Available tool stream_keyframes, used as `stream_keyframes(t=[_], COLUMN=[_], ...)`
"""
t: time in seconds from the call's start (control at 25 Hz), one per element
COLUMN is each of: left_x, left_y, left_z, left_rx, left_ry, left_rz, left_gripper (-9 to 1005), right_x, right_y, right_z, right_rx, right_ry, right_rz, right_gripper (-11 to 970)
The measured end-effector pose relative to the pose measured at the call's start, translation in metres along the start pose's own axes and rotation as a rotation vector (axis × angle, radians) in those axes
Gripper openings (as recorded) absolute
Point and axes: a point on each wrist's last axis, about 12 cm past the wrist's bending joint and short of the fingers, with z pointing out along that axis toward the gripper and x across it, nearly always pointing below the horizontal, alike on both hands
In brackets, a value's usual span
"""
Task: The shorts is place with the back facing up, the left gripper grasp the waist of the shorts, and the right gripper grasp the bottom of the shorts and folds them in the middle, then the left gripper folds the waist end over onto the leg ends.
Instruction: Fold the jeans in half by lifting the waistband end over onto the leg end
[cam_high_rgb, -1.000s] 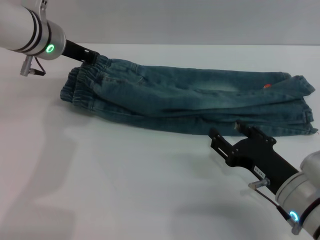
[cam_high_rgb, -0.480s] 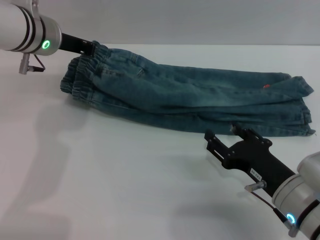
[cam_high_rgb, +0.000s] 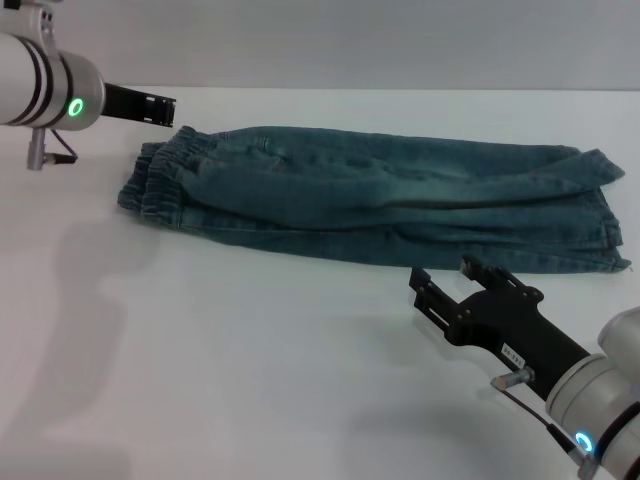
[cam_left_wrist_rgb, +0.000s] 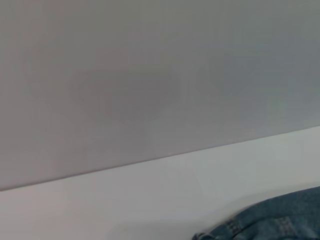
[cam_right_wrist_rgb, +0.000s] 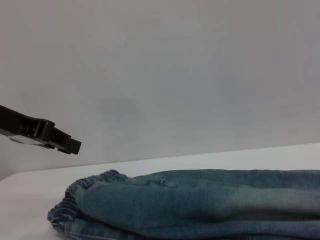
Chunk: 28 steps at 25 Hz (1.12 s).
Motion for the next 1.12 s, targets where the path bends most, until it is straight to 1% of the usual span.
stream_keyframes(t=[0.12, 0.24, 0.28, 0.32, 0.48, 0.56, 0.72, 0.8, 0.84, 0.88, 1.0, 1.12], left_x=[0.005, 0.005, 0.006, 0.007, 0.012, 0.015, 0.02, 0.023, 0.025, 0.026, 0.028, 0.032], left_y=[0.003, 0.003, 0.004, 0.007, 0.006, 0.005, 0.004, 0.005, 0.005, 0.006, 0.006, 0.004], left_z=[-0.001, -0.001, -0.003, -0.01, -0.018, -0.019, -0.02, -0.02, -0.02, -0.02, -0.021, -0.021], left_rx=[-0.004, -0.004, -0.005, -0.009, -0.013, -0.012, -0.009, -0.009, -0.009, -0.008, -0.008, 0.002], left_ry=[0.002, 0.003, 0.003, -0.009, -0.026, -0.023, -0.014, -0.003, 0.001, 0.005, 0.009, 0.016], left_rz=[-0.012, -0.013, -0.015, -0.018, -0.022, -0.022, -0.019, -0.022, -0.024, -0.028, -0.03, -0.031], left_gripper=[103, 171, 193, 216, 383, 465, 626, 658, 674, 689, 737, 737], right_x=[0.001, 0.001, 0.001, 0.001, -0.008, -0.015, -0.025, -0.029, -0.032, -0.032, -0.033, -0.031], right_y=[0.0, -0.001, -0.001, -0.002, -0.006, -0.012, -0.028, -0.035, -0.045, -0.045, -0.061, -0.071], right_z=[0.0, 0.0, 0.0, -0.001, -0.002, -0.003, -0.01, -0.016, -0.024, -0.024, -0.035, -0.042], right_rx=[-0.002, -0.003, -0.004, -0.003, 0.006, 0.028, 0.123, 0.175, 0.23, 0.23, 0.301, 0.342], right_ry=[0.004, 0.008, 0.009, 0.009, -0.004, -0.011, -0.045, -0.056, -0.062, -0.062, -0.069, -0.076], right_rz=[0.0, -0.005, -0.01, -0.015, -0.051, -0.087, -0.147, -0.165, -0.148, -0.148, -0.102, -0.064], right_gripper=[589, 587, 586, 586, 583, 581, 578, 577, 576, 575, 573, 571])
